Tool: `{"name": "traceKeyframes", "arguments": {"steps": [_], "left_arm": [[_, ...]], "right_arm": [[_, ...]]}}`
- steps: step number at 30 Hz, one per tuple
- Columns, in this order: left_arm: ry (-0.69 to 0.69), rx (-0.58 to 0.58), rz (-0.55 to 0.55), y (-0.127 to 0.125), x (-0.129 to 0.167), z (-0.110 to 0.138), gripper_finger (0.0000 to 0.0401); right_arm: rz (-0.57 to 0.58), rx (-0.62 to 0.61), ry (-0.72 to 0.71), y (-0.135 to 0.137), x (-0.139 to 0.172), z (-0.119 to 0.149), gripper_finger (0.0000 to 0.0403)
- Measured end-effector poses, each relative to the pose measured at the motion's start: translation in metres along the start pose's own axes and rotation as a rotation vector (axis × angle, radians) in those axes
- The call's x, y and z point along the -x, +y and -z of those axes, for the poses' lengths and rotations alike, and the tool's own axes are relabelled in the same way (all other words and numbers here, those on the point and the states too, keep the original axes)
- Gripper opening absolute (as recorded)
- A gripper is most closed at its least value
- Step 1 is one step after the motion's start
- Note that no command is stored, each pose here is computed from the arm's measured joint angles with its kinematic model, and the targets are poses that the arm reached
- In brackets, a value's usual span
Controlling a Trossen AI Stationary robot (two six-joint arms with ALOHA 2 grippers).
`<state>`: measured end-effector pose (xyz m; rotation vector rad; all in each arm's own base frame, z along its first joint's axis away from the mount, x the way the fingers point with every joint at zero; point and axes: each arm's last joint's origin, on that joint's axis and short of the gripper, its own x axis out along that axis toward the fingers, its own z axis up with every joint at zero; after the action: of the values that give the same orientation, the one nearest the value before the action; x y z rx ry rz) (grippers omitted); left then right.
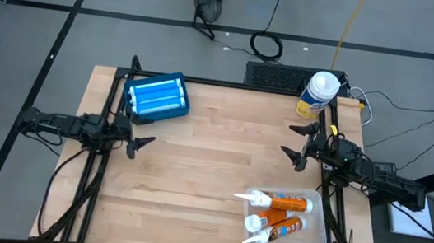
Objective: Pick & place silicon tubes, Sealant and Lysol wipes
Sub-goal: Return to Home Position
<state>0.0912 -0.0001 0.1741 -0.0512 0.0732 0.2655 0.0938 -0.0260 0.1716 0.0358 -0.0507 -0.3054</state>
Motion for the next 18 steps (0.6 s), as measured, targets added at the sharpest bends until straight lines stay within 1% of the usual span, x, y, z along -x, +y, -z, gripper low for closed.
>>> {"name": "traceKeyframes", "arguments": {"steps": [5, 18], "left_arm": [[0.0, 0.042, 0.0, 0.0, 0.0, 0.0, 0.031], [0.0, 0.041, 0.0, 0.0, 0.0, 0.0, 0.031]], "right_arm": [[0.0, 0.0, 0.0, 0.0, 0.0, 0.0, 0.0393], [0.0, 0.0, 0.001, 0.0, 0.0, 0.0003, 0.0393]]}}
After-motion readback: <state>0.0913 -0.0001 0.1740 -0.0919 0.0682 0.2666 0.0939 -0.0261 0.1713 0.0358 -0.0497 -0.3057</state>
